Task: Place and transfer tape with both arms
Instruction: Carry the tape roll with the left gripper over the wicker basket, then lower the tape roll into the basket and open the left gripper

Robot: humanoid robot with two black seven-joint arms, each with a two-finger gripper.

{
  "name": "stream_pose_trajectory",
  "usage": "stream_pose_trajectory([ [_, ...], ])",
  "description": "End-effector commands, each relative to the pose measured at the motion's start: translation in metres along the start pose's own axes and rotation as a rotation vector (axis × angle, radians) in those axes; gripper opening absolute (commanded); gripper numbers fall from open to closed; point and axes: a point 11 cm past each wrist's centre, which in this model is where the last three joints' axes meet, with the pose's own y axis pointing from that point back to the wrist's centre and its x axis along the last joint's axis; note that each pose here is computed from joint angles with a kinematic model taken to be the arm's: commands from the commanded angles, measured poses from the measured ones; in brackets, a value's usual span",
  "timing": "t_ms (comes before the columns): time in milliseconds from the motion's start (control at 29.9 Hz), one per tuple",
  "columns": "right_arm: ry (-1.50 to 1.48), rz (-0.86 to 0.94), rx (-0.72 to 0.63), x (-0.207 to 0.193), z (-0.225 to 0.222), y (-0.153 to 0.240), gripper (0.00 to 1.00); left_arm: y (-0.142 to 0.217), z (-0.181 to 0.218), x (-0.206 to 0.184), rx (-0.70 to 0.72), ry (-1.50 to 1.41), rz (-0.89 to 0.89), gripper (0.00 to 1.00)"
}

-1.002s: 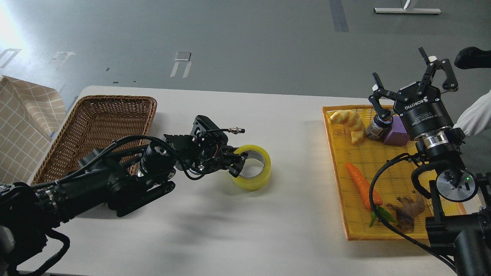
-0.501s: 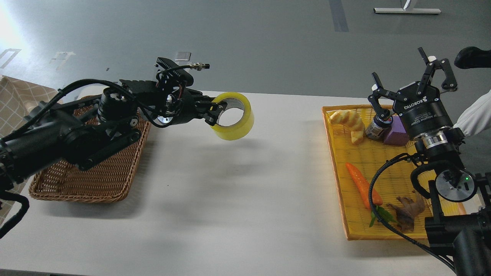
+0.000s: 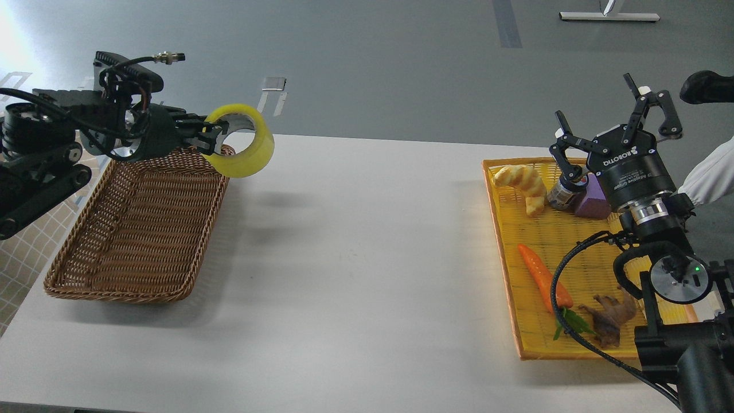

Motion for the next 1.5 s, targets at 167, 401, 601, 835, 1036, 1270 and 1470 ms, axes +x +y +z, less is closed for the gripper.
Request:
stream_pose_trajectory([
  [167,0.000,0.000,0.000,0.000,0.000,0.000,0.99,0.006,-0.034,-0.037,0.089,0.053,-0.063,0.00],
  [401,-0.001,0.001,-0.004,0.000,0.002,0.000,0.99,0.010,-0.053,-0.068,0.143,0.087,-0.116,0.00],
  [601,-0.003,-0.002,-0.008,-0.001,0.004,0.000,0.99,0.015,-0.062,-0.096,0.169,0.109,-0.156,0.00],
  [835,-0.003,-0.003,-0.009,-0.001,0.004,0.000,0.99,0.016,-0.067,-0.114,0.187,0.124,-0.175,0.00],
  [1036,-0.004,-0.003,-0.009,-0.001,0.004,0.000,0.99,0.017,-0.066,-0.121,0.186,0.144,-0.181,0.00],
  [1270,-0.005,0.003,-0.011,0.001,0.005,0.002,0.99,0.019,-0.075,-0.138,0.220,0.165,-0.205,0.00],
  [1470,-0.004,0.003,-0.012,0.001,0.005,0.002,0.99,0.019,-0.076,-0.146,0.223,0.174,-0.203,0.00],
])
